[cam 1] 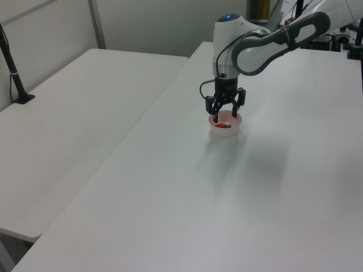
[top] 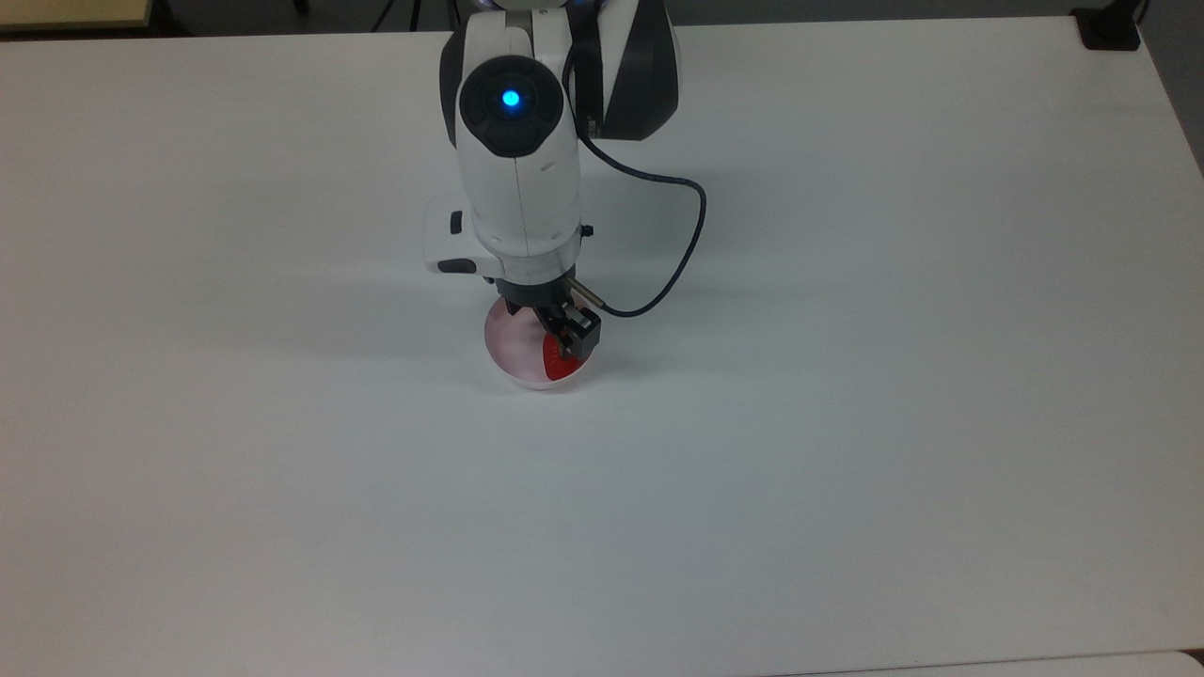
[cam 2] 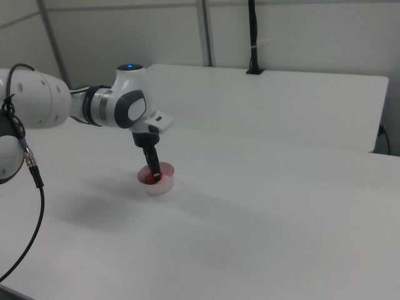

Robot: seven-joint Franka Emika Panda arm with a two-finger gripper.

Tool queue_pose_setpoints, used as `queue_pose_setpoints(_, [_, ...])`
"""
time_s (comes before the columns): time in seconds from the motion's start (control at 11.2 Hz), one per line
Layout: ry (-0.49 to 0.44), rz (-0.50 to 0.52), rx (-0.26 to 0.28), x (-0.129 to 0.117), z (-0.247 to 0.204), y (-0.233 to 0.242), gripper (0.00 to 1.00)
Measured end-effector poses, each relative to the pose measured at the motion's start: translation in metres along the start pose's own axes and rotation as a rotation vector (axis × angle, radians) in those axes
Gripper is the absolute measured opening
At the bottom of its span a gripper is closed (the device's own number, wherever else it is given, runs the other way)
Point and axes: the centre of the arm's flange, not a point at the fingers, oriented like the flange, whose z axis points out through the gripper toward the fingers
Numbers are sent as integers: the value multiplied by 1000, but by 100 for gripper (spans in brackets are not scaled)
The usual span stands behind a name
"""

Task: Pick up strawberry from bowl
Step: 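Lower the gripper into the bowl around the red strawberry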

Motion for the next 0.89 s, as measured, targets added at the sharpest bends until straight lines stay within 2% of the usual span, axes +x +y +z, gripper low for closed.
queue_pose_setpoints(0.53, [1,1,4,-8,31,-2,78])
queue_pose_setpoints(0.89, [3,16,3,-1,33,4,59])
